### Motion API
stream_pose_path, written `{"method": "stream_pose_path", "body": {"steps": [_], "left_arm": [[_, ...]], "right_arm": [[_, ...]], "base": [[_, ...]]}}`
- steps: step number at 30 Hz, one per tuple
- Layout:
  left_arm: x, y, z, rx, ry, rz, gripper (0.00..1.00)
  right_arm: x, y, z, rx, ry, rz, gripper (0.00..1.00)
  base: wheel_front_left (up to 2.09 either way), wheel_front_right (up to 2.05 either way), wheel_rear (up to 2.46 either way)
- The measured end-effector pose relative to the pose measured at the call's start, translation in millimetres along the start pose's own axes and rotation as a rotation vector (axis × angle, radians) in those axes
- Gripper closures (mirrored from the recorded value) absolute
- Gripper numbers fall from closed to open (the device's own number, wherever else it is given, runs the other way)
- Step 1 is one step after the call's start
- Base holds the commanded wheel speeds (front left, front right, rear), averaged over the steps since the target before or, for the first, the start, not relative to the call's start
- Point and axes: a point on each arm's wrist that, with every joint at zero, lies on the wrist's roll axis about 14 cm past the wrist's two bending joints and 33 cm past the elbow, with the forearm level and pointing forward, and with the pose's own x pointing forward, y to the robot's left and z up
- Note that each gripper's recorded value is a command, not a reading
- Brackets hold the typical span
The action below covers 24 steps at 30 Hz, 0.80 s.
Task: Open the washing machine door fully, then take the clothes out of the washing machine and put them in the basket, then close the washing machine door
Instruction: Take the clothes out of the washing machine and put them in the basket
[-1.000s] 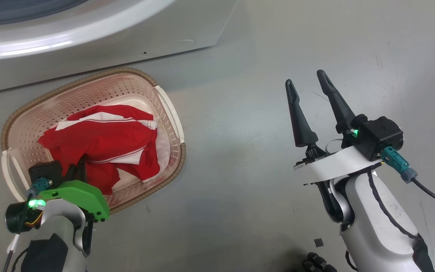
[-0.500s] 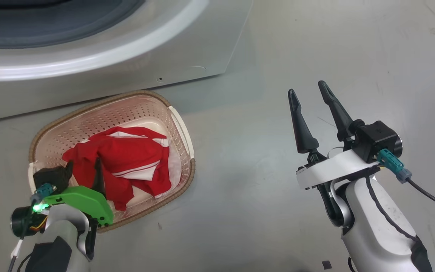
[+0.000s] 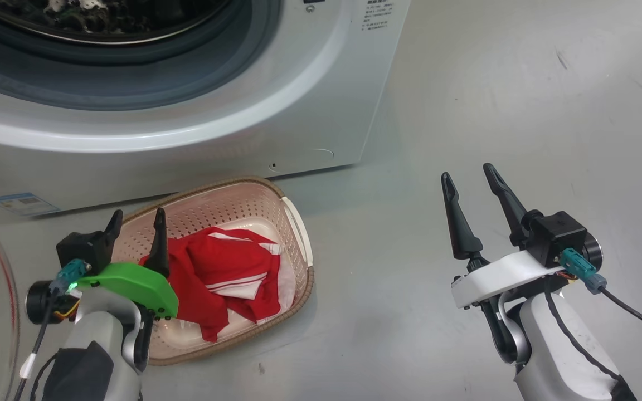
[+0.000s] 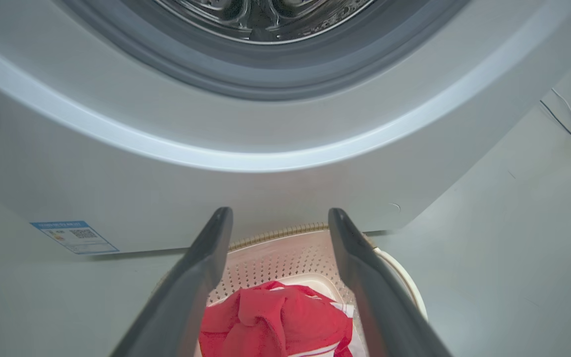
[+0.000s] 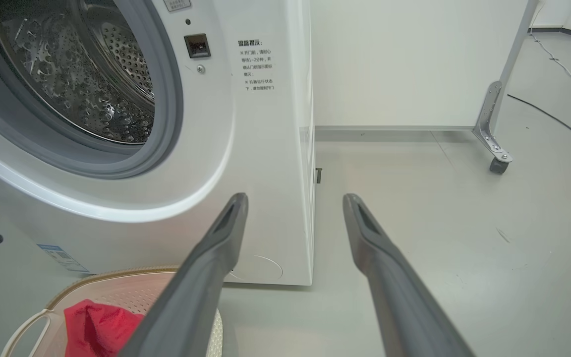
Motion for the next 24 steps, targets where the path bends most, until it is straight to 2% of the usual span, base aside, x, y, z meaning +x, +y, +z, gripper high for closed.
{"method": "stream_pose_path", "body": {"steps": [5,9,16,24], "left_arm": [[-9.2,-8.1,56.3,0.028,-0.165,-0.024,0.0],[-23.8,-12.4,83.8,0.066,-0.252,-0.035,0.0],[-49.3,-18.9,102.0,0.103,-0.326,-0.043,0.0],[-74.2,-23.8,101.1,0.132,-0.353,-0.044,0.0]], "right_arm": [[-3.8,12.2,11.1,0.004,-0.029,0.035,0.0],[-6.9,20.8,20.3,-0.002,-0.054,0.059,0.0],[-13.5,27.2,33.2,-0.007,-0.088,0.077,0.0],[-28.0,23.9,37.9,-0.01,-0.101,0.061,0.0]], "base": [[0.0,0.0,0.0],[0.0,0.0,0.0],[0.0,0.0,0.0],[0.0,0.0,0.0]]}}
